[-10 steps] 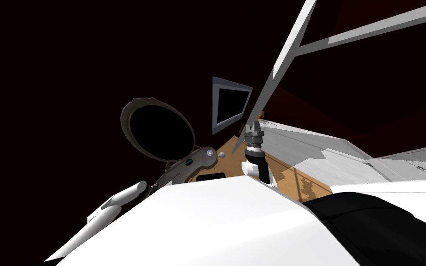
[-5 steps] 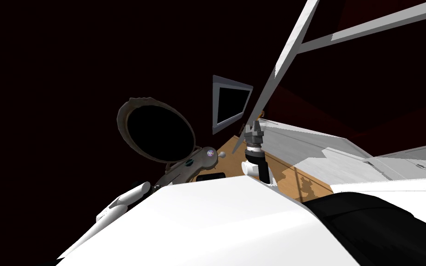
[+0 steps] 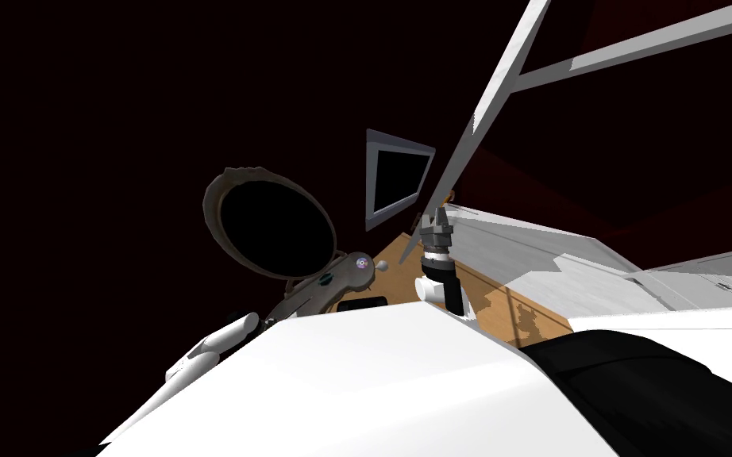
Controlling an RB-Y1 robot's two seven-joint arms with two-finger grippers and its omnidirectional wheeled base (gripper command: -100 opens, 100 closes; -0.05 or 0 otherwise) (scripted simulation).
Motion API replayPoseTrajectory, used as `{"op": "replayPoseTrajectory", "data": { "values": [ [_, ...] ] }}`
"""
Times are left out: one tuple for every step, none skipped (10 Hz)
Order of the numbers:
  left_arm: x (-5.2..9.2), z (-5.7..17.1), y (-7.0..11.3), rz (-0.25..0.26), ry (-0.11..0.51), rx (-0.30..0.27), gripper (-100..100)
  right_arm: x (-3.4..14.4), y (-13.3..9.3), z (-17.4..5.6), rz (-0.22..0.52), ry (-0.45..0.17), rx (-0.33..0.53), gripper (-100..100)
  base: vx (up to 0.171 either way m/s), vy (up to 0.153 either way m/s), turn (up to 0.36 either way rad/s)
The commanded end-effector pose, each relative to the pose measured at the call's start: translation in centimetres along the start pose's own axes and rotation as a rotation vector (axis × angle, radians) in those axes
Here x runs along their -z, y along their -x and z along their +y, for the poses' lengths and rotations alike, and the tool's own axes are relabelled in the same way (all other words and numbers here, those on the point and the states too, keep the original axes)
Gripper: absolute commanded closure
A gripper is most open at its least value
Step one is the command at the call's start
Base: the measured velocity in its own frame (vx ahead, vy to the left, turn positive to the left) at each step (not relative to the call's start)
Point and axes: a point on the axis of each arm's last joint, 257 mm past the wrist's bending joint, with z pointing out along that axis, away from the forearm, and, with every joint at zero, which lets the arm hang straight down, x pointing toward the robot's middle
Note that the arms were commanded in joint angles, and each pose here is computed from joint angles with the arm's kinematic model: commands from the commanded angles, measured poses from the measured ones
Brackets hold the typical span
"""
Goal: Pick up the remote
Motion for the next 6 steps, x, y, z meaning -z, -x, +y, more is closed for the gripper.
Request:
{"op": "replayPoseTrajectory", "data": {
  "values": [
    [0.0, 0.0, 0.0, 0.0, 0.0, 0.0, 100, 0.0, 0.0, 0.0, 0.0, 0.0, 0.0, 0, 0.0, 0.0, 0.0],
    [0.0, 0.0, 0.0, 0.0, 0.0, -0.001, 0, 0.0, 0.0, 0.0, 0.0, 0.0, 0.0, 0, 0.0, 0.0, 0.0],
    [1.2, -0.7, 0.6, -0.001, -0.004, -0.005, 100, 0.0, 0.0, 0.0, 0.0, 0.0, 0.0, 0, -0.004, -0.034, 0.025],
    [1.9, -1.1, 1.0, -0.001, -0.003, -0.007, 100, 0.0, 0.0, 0.0, 0.0, 0.0, 0.0, 0, 0.0, -0.062, 0.026],
    [1.5, -0.9, 0.7, -0.002, -0.005, -0.006, 100, 0.0, 0.0, 0.0, 0.0, 0.0, 0.0, 0, 0.002, -0.028, 0.006],
    [1.6, -0.9, 0.8, -0.002, -0.004, -0.006, 0, 0.0, 0.0, 0.0, 0.0, 0.0, 0.0, 0, 0.0, -0.005, -0.001]
  ]
}}
